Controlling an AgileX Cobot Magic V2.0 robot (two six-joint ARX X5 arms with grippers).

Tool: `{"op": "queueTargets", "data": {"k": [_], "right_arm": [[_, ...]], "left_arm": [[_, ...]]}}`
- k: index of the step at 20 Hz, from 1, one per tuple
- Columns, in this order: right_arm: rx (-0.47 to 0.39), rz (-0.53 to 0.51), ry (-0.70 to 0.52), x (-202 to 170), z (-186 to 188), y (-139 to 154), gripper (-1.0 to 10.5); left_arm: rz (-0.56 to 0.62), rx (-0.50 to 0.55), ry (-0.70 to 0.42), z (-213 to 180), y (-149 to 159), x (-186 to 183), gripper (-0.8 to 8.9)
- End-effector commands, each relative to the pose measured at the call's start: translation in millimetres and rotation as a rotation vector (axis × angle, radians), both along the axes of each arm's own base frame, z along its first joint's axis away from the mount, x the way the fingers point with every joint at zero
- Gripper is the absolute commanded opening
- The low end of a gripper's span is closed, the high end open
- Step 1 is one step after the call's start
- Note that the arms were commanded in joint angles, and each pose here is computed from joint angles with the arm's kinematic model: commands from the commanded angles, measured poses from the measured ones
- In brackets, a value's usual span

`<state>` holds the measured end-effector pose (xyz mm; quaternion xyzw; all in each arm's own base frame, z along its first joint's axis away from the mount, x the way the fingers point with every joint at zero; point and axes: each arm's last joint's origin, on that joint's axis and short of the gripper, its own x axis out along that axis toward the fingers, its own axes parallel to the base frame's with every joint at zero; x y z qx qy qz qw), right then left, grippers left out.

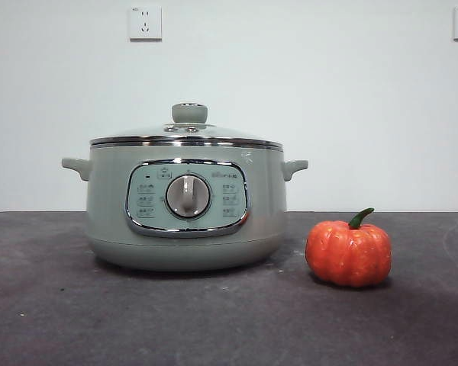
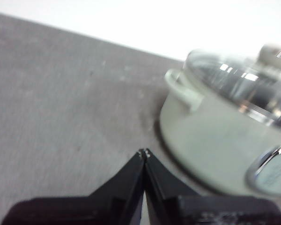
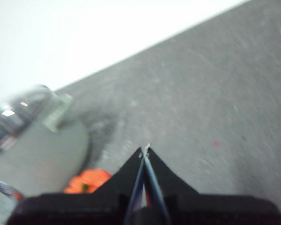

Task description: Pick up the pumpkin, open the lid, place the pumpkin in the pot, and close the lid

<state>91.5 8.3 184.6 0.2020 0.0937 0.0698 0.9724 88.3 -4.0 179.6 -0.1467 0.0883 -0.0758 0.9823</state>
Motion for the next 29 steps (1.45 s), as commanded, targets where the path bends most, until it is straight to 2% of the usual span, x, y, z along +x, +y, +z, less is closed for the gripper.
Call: {"op": "queueTargets", "data": {"k": [1, 4, 9, 14, 20, 23, 27, 28, 29], "right_arm": [[0.009, 0.035, -0.022, 1, 21, 1, -0.1], [-0.009, 0.071, 0.003, 3, 41, 2, -0.1], [-0.106, 0.204, 0.112, 9, 78, 6, -0.1], [-0.209, 0.363, 0.228, 16, 115, 9, -0.1], [-0.286, 0.532, 0.352, 22, 148, 12, -0.1], [-0.32, 0.587, 0.413, 22, 157, 15, -0.1], [-0.322, 0.602, 0.419, 22, 158, 16, 0.1], [-0.323, 0.601, 0.415, 23, 158, 16, 0.2], [-0.323, 0.6, 0.412, 23, 158, 17, 1.0]], "left_arm": [[-0.019, -0.011, -0.008, 18, -1, -3, -0.07], [-0.055, -0.013, 0.0, 35, -2, -3, -0.07], [-0.168, 0.015, 0.051, 65, -4, 0, -0.07], [-0.332, 0.084, 0.131, 94, -8, 6, -0.08], [-0.502, 0.119, 0.202, 121, -11, 9, -0.08], [-0.546, 0.132, 0.239, 132, -12, 7, -0.08], [-0.55, 0.146, 0.237, 141, -12, 4, 0.03], [-0.55, 0.147, 0.235, 142, -12, 3, 0.7], [-0.55, 0.146, 0.236, 142, -12, 3, 2.41]]}}
